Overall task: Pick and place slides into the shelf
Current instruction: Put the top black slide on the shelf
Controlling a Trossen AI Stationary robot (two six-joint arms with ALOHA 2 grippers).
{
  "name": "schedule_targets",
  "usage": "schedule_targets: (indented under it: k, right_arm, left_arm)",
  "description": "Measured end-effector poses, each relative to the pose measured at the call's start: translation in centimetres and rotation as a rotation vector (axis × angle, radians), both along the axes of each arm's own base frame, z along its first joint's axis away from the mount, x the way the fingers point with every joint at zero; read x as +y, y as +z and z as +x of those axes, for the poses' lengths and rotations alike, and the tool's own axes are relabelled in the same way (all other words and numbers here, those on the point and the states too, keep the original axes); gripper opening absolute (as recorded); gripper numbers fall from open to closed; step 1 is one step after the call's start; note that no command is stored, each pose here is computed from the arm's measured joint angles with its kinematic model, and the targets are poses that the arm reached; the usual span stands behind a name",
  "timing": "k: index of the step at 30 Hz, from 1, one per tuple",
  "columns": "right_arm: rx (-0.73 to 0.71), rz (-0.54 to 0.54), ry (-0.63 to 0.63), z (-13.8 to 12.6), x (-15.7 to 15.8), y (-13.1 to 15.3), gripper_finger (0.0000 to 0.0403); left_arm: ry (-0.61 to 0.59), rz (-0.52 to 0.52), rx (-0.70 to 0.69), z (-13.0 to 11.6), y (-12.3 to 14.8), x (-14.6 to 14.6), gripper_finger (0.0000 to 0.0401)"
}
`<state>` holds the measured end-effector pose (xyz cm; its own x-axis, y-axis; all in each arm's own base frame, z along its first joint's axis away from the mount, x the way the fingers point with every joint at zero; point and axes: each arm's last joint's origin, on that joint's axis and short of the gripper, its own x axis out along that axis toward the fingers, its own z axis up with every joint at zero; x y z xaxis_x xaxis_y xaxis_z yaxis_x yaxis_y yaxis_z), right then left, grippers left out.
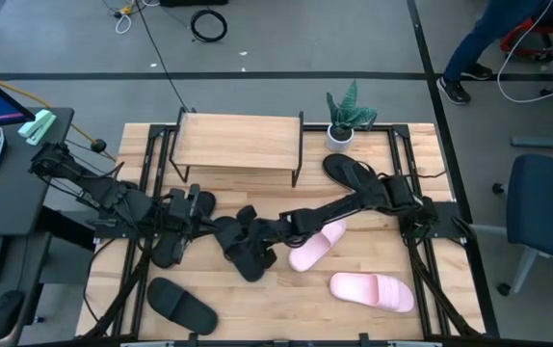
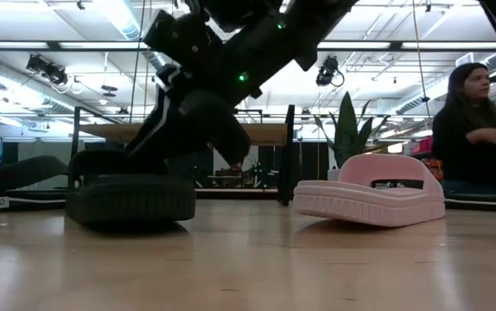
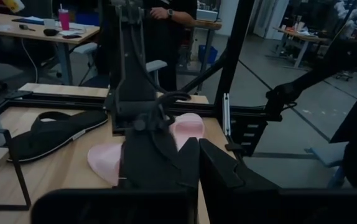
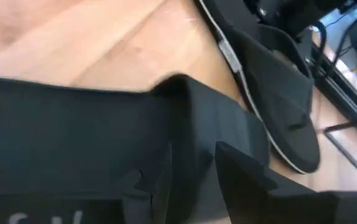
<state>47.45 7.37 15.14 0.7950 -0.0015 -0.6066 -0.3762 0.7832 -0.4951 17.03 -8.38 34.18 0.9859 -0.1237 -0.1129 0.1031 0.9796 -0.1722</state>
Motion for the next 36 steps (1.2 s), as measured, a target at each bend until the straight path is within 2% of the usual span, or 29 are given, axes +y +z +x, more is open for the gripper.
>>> schedule_targets:
  k: [6, 14, 24, 27, 31, 36]
  right_arm:
    - [-0.039, -0.001, -0.037, 0.3, -2.0, 1.0, 0.0132]
    - [-0.012, 0.014, -0.054, 0.7, -4.5, -0.6, 0.0132]
    - [-0.084, 0.023, -0.043, 1.6, -5.0, -1.7, 0.013]
    - [-0.085, 0.067, -0.044, 1.6, -5.3, -1.8, 0.0126]
    - [-0.084, 0.131, -0.068, 1.7, -5.7, -1.8, 0.0094]
    - [-0.092, 0.193, -0.142, 1.6, -5.9, -1.5, 0.0015]
  left_arm:
    - [-0.005, 0.043, -0.008, 0.0, 0.0, 0.0, 0.0018]
    - [-0.005, 0.047, -0.011, 0.0, 0.0, 0.0, 0.001]
    - [-0.005, 0.048, -0.009, 0.0, 0.0, 0.0, 0.0017]
    - [-0.005, 0.047, -0.01, 0.0, 0.0, 0.0, 0.0011]
    - [-0.005, 0.047, -0.011, 0.0, 0.0, 0.0, 0.0009]
    - [-0.005, 0.046, -0.011, 0.0, 0.0, 0.0, 0.0016]
